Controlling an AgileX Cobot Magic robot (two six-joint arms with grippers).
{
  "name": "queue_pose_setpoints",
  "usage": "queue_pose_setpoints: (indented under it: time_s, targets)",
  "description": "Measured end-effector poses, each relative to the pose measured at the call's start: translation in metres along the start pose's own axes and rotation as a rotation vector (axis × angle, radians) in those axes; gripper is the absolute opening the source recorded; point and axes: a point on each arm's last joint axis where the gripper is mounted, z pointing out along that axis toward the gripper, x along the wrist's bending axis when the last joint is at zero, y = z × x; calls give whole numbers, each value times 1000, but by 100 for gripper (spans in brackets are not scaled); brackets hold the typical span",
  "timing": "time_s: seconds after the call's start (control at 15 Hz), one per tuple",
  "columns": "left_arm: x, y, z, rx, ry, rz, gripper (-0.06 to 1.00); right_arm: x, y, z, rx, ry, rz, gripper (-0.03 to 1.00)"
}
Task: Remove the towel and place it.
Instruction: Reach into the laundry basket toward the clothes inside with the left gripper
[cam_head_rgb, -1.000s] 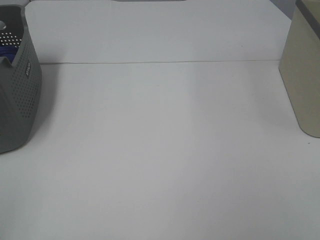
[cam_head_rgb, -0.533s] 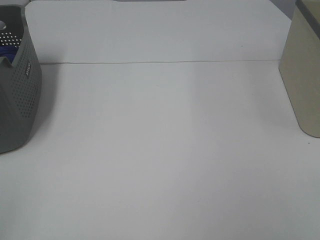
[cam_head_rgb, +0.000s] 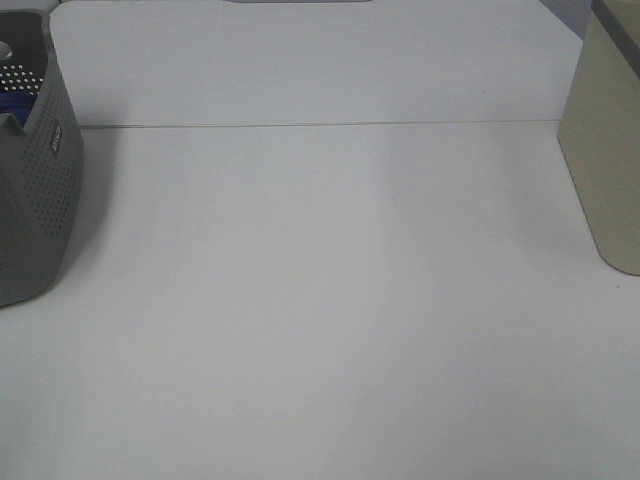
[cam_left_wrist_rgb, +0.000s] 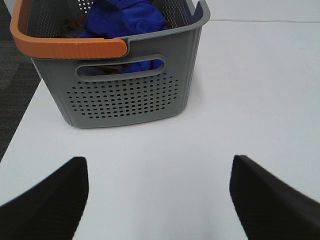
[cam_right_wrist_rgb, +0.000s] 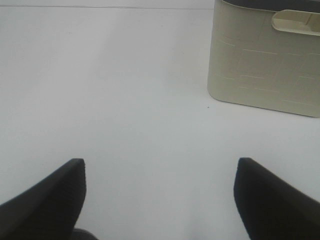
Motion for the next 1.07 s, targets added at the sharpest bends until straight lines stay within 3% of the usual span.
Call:
queue_pose_setpoints:
  time_s: [1.07]
  targets:
    - [1,0,0,-1,13,8,72,0,0,0,0,0,0,79]
